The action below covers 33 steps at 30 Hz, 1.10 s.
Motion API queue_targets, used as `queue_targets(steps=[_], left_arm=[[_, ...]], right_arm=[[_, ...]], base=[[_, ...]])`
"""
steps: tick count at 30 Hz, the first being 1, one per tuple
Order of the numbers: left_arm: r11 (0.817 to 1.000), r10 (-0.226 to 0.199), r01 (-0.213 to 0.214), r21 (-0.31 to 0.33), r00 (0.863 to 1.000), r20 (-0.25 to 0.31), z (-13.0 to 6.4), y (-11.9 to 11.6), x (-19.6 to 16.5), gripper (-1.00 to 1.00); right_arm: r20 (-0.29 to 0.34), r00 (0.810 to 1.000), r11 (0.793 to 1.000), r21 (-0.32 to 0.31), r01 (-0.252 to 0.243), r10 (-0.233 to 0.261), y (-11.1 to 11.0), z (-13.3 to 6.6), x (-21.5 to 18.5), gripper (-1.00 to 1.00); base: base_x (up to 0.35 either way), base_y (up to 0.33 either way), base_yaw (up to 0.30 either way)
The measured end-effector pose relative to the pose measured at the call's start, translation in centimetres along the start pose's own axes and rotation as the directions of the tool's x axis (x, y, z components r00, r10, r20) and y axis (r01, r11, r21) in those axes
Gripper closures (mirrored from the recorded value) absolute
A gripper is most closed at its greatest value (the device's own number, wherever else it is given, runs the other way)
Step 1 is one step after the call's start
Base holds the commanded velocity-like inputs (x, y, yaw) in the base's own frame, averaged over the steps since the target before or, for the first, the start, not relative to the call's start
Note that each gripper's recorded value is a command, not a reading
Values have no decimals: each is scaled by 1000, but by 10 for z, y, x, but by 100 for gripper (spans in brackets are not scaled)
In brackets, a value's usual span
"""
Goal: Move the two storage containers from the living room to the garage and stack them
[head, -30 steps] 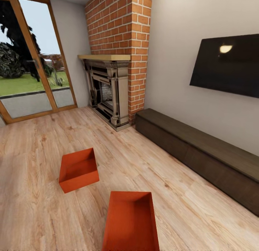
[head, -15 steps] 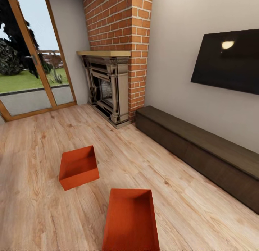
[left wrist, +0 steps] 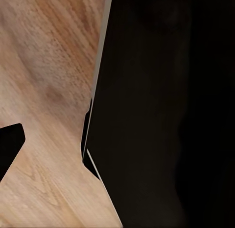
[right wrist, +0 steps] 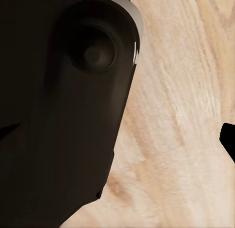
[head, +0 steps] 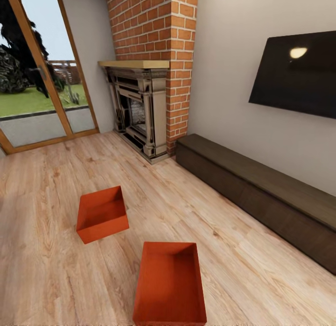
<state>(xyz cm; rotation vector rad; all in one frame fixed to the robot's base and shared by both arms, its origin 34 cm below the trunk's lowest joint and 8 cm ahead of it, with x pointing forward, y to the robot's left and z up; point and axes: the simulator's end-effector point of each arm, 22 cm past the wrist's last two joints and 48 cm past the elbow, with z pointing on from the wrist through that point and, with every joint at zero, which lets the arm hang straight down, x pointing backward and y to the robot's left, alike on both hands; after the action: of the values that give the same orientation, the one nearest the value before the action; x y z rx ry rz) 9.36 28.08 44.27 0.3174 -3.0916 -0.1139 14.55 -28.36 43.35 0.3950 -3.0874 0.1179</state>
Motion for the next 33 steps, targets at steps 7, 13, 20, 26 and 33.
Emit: queue_targets(steps=[7,13,20,26,33], left_arm=[[1000,1,-1,-2,1000,-11,0,1,4,-100],[1000,1,-1,-4,1000,-20,-1,2,8,-100],[1000,2,-2,-6,1000,-31,-1,3,12,-100],[1000,2,-3,-9,999,-40,-2,3,15,-100],[1000,3,-4,-11,999,-52,-2,4,20,-100]], right_arm=[[-11,1000,1000,-2,1,-1,0,0,4,-100],[-20,1000,1000,-4,2,-2,1,0,8,-100],[-31,1000,1000,-7,3,-3,2,0,12,-100],[-41,999,1000,-10,3,-4,3,0,16,-100],[-52,999,1000,-12,4,-5,4,0,20,-100]], base=[[0,0,0],[0,0,0],[0,0,0],[0,0,0],[0,0,0]])
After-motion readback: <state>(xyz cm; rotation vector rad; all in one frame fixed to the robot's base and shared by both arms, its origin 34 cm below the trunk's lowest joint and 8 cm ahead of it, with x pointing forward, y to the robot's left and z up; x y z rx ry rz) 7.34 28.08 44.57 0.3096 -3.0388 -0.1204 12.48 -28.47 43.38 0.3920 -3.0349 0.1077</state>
